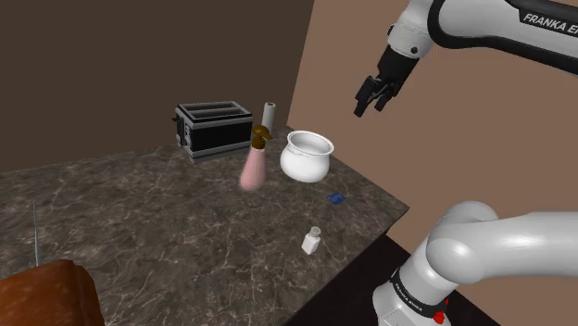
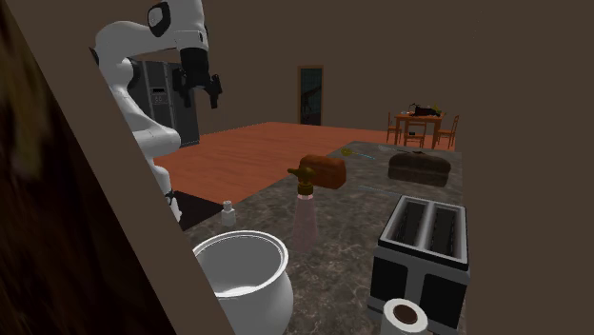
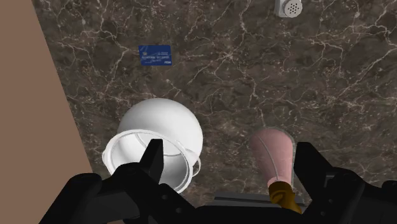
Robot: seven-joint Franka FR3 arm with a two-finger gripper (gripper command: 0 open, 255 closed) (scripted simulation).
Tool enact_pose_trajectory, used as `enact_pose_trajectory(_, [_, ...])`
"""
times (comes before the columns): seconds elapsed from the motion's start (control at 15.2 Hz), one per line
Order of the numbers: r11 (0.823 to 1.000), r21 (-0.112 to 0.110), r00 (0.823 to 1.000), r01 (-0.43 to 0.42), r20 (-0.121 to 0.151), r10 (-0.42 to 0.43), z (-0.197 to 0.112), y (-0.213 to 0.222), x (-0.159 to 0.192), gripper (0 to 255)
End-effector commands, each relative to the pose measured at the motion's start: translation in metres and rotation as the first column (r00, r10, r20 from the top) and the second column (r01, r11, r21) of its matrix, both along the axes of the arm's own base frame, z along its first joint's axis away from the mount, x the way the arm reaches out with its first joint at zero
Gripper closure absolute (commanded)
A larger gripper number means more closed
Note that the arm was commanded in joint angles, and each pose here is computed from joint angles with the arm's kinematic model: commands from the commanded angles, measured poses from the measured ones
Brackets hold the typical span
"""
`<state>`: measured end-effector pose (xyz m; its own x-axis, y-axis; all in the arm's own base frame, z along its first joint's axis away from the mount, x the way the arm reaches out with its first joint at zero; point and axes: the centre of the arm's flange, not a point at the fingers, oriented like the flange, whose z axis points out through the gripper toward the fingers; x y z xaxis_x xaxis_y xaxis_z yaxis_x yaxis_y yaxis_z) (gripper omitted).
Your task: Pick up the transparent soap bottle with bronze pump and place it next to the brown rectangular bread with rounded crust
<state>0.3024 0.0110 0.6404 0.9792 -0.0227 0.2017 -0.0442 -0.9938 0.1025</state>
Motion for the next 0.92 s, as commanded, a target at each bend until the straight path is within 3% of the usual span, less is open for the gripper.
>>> enact_pose_trajectory(0.0, [1.000,0.000,1.000,0.000,0.000,0.000,0.000,0.000,0.000,0])
enact_pose_trajectory(0.86, [1.000,0.000,0.999,-0.020,-0.036,0.020,-0.082,0.062,0.142,0])
